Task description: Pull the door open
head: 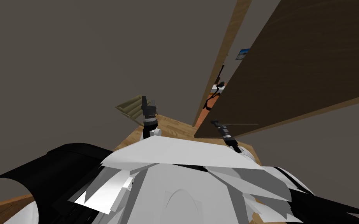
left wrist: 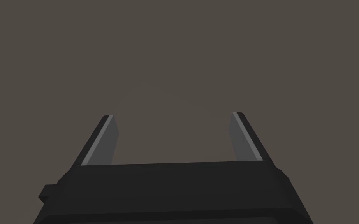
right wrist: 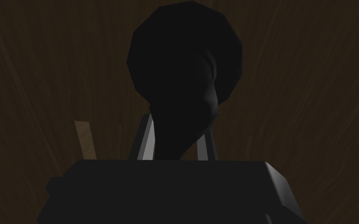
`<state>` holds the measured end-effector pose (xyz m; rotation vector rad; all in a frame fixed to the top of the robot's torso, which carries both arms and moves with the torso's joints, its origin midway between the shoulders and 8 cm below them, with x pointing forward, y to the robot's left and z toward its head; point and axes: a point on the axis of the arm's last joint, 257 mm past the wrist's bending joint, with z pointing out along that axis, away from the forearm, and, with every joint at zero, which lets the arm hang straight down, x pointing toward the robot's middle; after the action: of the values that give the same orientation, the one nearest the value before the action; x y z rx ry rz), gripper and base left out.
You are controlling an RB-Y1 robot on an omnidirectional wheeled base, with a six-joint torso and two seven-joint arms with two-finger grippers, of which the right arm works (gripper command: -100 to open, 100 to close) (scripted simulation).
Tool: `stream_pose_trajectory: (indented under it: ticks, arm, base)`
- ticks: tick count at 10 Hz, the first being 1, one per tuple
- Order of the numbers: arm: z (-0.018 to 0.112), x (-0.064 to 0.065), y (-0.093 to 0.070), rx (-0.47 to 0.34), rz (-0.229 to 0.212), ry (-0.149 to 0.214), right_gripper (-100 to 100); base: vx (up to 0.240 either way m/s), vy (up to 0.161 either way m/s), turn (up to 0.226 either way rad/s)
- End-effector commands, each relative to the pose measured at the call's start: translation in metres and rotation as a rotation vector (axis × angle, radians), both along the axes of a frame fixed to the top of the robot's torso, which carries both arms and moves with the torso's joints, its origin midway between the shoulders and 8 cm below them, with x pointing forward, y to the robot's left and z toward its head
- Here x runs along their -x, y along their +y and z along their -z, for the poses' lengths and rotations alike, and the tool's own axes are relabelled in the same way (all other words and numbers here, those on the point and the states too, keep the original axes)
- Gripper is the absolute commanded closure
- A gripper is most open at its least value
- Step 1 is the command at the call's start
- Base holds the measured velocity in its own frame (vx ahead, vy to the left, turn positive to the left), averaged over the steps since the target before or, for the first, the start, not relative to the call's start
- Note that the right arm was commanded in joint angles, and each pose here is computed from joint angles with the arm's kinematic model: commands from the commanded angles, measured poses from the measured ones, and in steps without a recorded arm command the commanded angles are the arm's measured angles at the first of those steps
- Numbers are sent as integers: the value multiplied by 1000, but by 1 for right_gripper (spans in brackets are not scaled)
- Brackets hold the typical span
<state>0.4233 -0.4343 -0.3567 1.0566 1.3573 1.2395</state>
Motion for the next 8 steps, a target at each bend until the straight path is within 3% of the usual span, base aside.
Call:
stream_pose_trajectory:
  ticks: [1,2,3,4,8]
  arm:
    - [-2,10,-1,-1,-25,-2,100]
    - [-1,6,0,-2,-16,-2,100]
    - [1,17,-2,-4,-26,2,100]
    - [1,17,-2,-4,-26,2,100]
    - [0,37,-10,-2,-45,0,100]
  base:
    - [-232,-106,100]
    - [-103,-43,13]
    - [-164,-97,211]
    - [-168,-97,148]
    - [-175,-93,178]
